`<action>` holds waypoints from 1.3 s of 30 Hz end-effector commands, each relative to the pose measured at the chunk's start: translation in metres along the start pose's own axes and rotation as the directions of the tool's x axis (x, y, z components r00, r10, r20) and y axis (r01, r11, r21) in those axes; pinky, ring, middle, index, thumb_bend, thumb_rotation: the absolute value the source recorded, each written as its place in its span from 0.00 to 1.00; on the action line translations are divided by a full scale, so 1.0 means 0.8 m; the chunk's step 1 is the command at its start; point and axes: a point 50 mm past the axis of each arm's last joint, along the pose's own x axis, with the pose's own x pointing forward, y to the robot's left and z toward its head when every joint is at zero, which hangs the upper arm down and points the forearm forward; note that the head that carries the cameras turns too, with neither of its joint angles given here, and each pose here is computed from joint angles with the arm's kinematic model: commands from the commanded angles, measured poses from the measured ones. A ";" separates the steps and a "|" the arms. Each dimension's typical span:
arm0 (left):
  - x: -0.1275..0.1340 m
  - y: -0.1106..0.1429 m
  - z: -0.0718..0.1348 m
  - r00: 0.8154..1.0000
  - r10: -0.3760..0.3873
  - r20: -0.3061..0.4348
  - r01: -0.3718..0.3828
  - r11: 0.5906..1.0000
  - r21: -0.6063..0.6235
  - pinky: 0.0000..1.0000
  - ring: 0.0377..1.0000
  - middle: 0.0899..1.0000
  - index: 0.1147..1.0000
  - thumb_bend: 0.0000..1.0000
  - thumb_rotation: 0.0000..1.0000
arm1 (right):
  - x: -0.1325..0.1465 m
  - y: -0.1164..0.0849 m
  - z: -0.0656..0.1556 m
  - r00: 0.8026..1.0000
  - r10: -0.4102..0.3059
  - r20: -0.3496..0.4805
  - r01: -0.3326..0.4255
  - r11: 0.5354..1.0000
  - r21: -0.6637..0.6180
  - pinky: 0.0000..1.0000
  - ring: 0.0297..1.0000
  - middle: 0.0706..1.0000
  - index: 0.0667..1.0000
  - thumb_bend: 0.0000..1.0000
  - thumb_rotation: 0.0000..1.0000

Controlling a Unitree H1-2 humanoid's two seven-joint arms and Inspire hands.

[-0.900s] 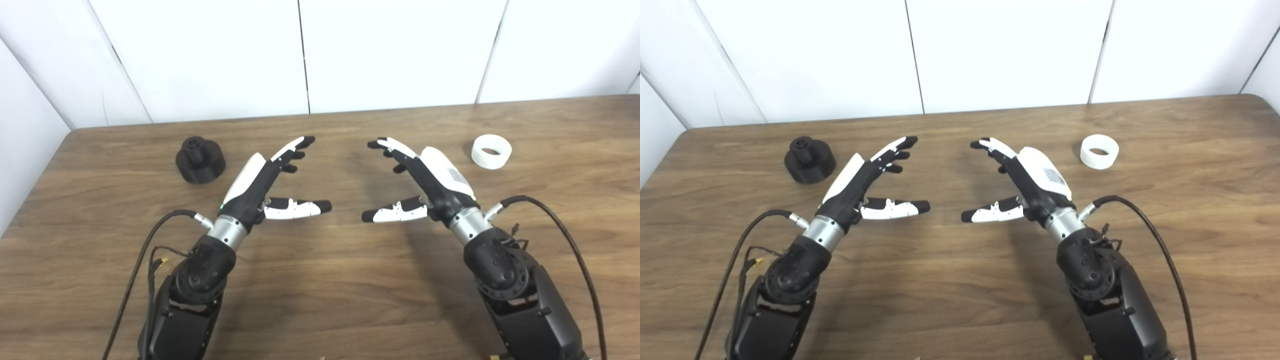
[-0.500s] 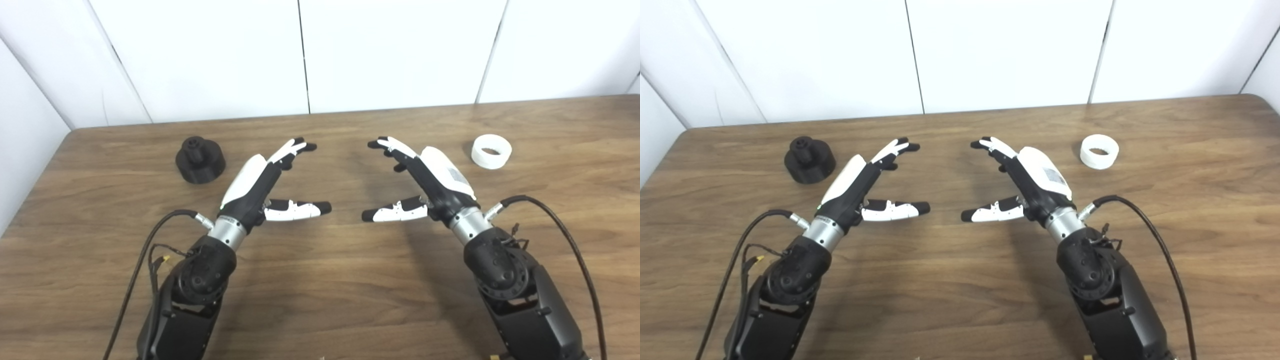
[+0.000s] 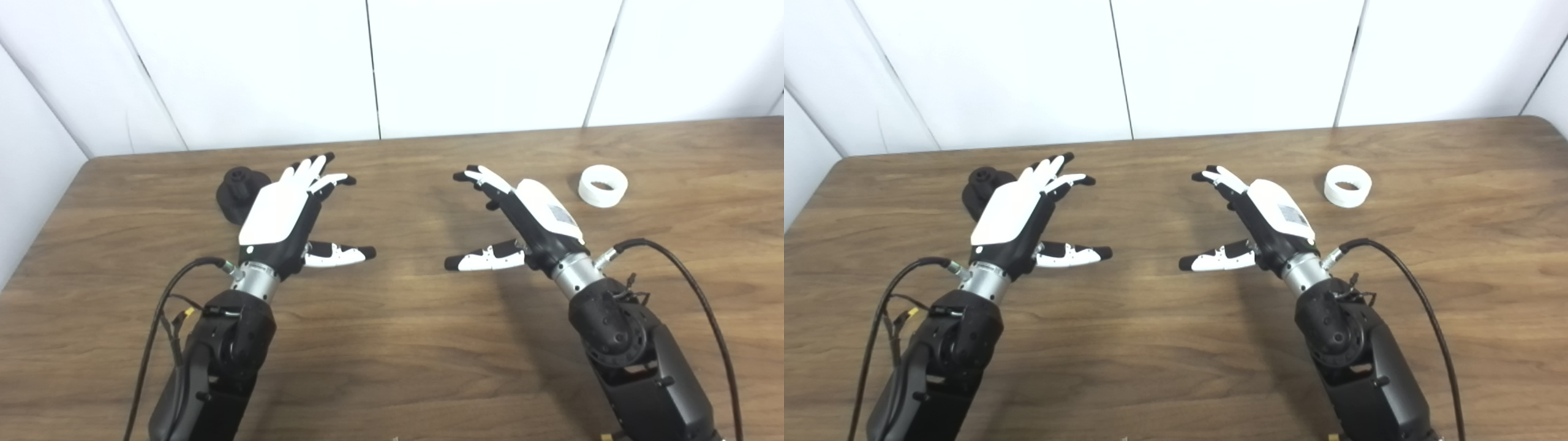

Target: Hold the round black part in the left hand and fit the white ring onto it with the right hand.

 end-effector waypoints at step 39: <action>0.007 0.045 -0.023 0.988 0.158 0.002 -0.157 0.987 -0.027 0.97 1.00 1.00 0.78 0.99 0.49 | 0.020 -0.023 0.021 0.995 -0.075 0.068 0.076 0.997 -0.012 0.73 0.86 0.94 0.88 0.86 0.40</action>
